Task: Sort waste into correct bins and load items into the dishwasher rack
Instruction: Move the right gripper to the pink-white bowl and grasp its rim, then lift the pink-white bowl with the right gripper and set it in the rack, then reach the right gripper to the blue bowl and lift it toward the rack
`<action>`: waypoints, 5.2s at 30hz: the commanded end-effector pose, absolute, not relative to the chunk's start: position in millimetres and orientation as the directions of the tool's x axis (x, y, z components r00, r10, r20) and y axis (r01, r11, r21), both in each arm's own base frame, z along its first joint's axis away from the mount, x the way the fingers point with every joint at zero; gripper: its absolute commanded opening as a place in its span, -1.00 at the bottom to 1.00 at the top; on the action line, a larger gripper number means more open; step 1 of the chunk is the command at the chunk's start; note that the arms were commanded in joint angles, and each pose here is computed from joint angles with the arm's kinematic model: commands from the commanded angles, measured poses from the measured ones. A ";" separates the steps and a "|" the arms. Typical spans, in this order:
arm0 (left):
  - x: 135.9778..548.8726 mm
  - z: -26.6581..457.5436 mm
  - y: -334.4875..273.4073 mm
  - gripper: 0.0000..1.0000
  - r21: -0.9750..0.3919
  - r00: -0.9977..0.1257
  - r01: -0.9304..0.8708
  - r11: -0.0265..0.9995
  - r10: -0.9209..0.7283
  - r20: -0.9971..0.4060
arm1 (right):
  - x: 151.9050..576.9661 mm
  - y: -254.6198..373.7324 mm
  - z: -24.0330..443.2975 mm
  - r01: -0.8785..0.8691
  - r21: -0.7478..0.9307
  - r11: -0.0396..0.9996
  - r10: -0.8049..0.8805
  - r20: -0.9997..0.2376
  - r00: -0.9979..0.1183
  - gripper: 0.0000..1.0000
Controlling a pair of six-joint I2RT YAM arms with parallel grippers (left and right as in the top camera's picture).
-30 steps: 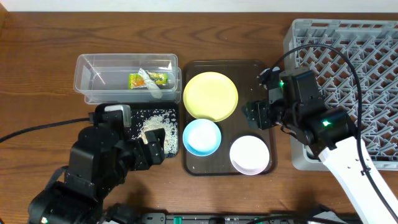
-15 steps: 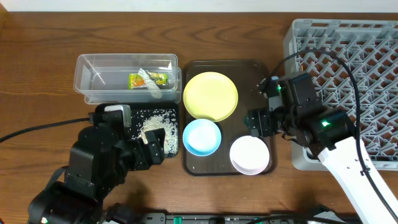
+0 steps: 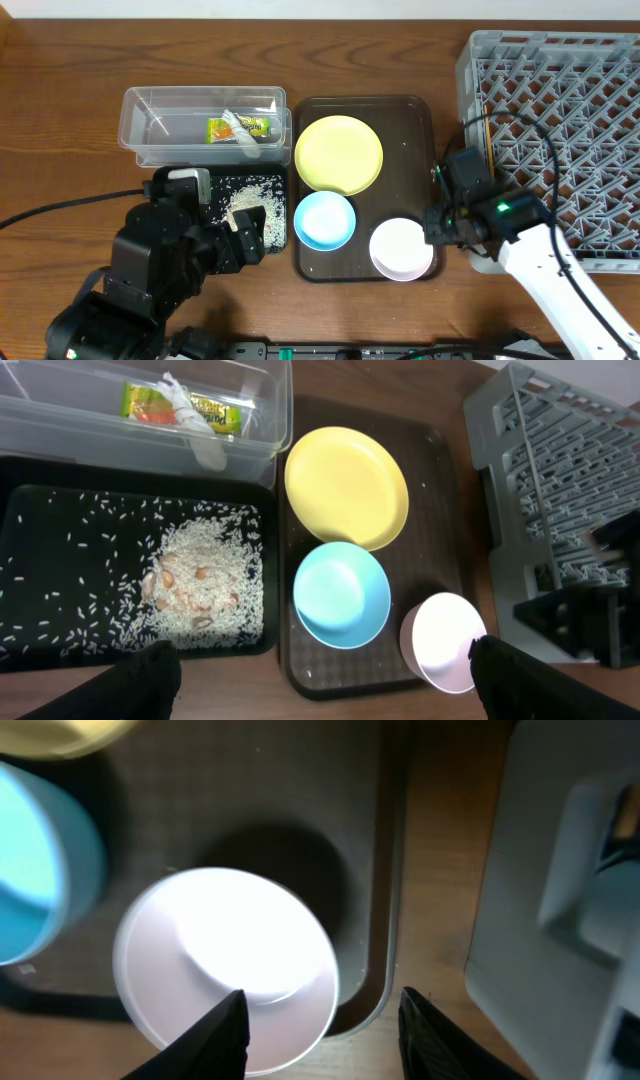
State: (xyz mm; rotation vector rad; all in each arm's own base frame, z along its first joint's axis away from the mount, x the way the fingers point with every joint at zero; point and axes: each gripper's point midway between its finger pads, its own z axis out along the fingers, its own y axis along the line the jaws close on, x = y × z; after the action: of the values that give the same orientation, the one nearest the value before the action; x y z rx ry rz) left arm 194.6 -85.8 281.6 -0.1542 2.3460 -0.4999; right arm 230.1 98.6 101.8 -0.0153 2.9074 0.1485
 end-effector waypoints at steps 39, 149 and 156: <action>194.6 284.4 -85.4 0.88 -0.390 -0.727 0.037 0.920 -0.243 -0.642 | 289.2 3.7 254.7 0.344 -0.173 0.923 0.100 -0.755 -0.648 -0.98; 194.7 284.4 -85.3 0.89 -0.389 -0.727 0.037 0.920 -0.243 -0.642 | 262.3 188.8 66.3 -0.076 -0.030 0.997 -0.081 -0.236 -0.968 -0.98; 194.6 284.4 -85.4 0.88 -0.390 -0.727 0.037 0.920 -0.243 -0.642 | 294.3 81.4 171.2 0.216 -0.139 0.966 0.098 -0.577 -0.811 -0.98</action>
State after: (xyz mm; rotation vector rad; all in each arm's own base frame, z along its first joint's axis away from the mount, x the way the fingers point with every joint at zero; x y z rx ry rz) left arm 194.4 -85.7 281.3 -0.1543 2.3475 -0.4993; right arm 277.4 135.8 129.3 0.0441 2.7268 -0.0751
